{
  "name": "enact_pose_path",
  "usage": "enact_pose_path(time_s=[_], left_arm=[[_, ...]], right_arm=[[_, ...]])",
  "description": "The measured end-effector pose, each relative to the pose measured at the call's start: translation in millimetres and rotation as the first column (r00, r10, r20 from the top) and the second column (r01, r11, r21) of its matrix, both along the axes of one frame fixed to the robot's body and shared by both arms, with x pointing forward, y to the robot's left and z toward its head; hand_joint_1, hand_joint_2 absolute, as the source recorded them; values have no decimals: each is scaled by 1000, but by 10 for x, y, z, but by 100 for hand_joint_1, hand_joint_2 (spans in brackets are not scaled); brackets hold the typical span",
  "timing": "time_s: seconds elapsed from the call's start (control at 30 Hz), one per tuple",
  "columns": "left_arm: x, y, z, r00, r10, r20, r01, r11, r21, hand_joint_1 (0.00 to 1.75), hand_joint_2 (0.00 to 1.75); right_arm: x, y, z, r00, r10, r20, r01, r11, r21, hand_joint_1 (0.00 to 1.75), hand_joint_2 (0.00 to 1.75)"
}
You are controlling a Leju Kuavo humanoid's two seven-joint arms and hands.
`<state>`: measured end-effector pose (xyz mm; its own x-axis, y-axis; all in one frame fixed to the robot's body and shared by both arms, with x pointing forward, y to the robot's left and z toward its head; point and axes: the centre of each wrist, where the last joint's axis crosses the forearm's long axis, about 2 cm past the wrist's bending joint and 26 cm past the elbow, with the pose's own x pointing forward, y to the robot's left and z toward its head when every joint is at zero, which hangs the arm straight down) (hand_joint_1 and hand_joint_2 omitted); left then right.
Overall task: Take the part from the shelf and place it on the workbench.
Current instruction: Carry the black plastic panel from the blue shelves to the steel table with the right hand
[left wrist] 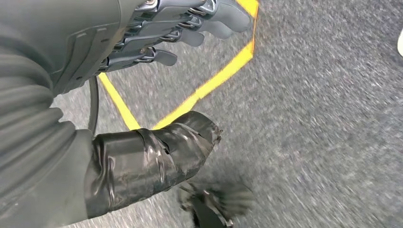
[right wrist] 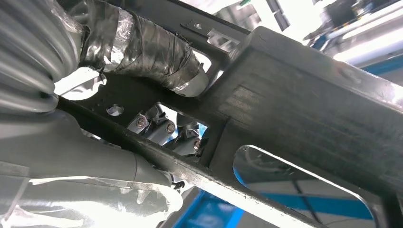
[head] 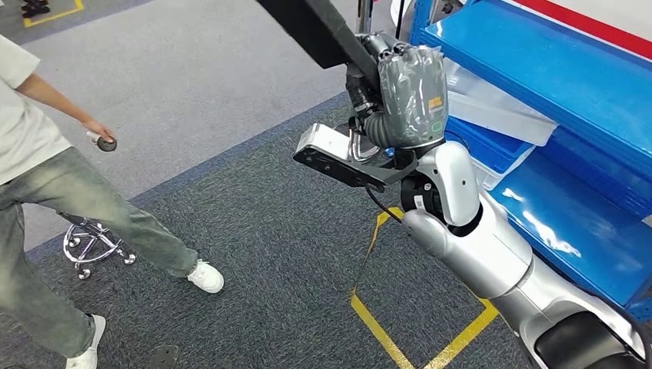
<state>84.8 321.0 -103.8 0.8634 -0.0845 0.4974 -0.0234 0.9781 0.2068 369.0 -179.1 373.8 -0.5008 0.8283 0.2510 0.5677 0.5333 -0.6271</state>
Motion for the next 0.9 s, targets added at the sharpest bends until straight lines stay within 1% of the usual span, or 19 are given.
enact_pose_path(time_s=[0.1, 0.27, 0.37, 0.6, 0.9], left_arm=[[-7, -8, -3, 1000, -7, 15, 7, 999, -32, 0, 175], [19, 23, 4, 999, -14, 39, 15, 999, -38, 0, 175], [-11, 34, -1, 999, -15, 39, 17, 999, -37, 0, 175], [12, 33, 3, 999, -19, 49, 21, 999, -38, 0, 175], [1, 54, 2, 999, -20, 47, 21, 999, -33, 0, 175]], right_arm=[[2, -1, -7, 1000, 1, -3, -1, 1000, -5, 175, 175], [7, -8, 14, 1000, -3, 2, 3, 1000, -12, 175, 175], [6, -17, 19, 1000, -8, 0, 8, 1000, -14, 175, 175], [11, -79, -27, 999, -31, -11, 30, 999, -29, 175, 175], [-4, -94, 0, 1000, -31, 1, 31, 999, -33, 175, 175]])
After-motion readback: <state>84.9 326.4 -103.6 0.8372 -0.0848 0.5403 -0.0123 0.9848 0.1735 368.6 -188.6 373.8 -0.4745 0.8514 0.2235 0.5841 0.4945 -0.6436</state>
